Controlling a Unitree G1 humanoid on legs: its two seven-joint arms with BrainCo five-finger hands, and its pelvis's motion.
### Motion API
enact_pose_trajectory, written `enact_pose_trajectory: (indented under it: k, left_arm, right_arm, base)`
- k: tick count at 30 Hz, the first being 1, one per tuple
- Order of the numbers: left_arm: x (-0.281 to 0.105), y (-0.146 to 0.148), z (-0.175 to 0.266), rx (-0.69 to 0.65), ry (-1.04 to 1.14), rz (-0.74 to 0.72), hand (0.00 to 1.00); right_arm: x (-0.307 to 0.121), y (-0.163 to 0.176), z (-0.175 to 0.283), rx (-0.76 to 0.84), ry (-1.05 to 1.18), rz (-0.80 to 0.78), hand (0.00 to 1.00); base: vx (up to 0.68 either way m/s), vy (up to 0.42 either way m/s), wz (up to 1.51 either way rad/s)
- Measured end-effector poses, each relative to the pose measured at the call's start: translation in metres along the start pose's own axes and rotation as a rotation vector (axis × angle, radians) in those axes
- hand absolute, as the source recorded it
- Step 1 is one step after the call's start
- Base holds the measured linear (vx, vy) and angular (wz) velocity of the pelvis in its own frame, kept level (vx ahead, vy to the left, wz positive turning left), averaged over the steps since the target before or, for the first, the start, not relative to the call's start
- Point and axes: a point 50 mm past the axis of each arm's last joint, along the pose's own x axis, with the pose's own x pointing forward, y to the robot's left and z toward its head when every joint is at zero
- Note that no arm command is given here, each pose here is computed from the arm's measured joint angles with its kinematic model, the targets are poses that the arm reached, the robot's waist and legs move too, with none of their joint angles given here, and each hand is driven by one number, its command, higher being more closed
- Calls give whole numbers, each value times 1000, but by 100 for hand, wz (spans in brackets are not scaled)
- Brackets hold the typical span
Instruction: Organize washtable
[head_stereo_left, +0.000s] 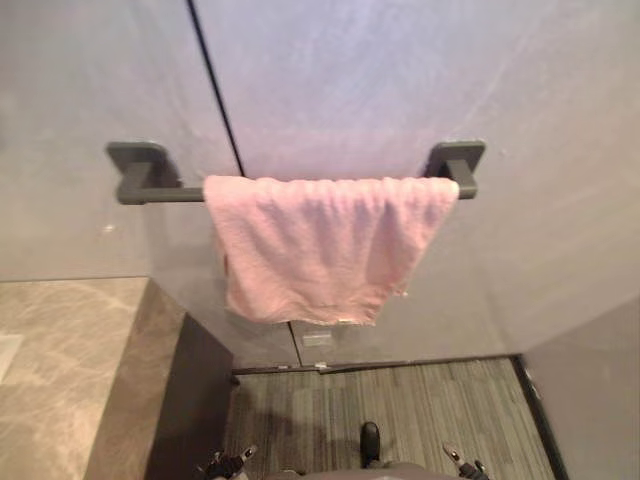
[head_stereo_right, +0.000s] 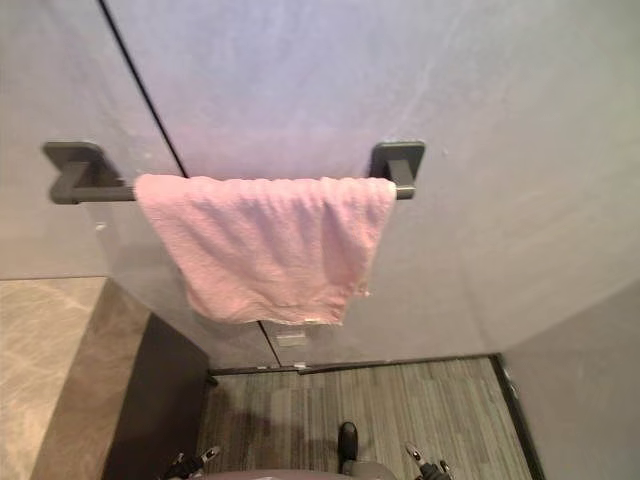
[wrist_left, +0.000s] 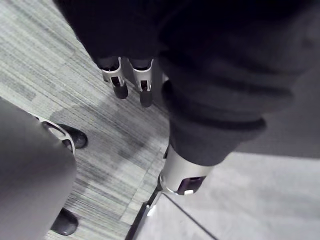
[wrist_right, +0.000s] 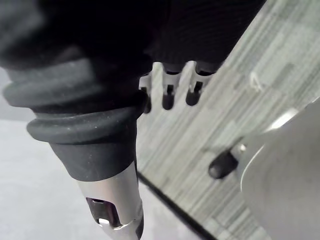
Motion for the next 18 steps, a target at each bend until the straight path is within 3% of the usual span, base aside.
enact_pose_trajectory:
  k: [4,7,11,16,18]
  left_arm:
    - [4,-17,20,70,-63,-52,0]
    - [4,-16,29,97,-95,-53,0]
    - [3,-25,22,140,-79,-88,0]
    - [3,-23,20,176,-63,-93,0]
    - [4,-23,24,165,-71,-94,0]
  right_arm:
    - [-1,8,5,-82,-30,25,0]
    - [-3,9,-8,-184,7,43,0]
    - [6,13,8,-323,-18,51,0]
    - [11,59,34,-558,-127,199,0]
    - [11,62,37,-634,-150,209,0]
  base:
    - [82,-65,-25]
    - [104,-231,60]
    - [-27,-119,48]
    - [-89,-61,37]
    - [-176,-91,57]
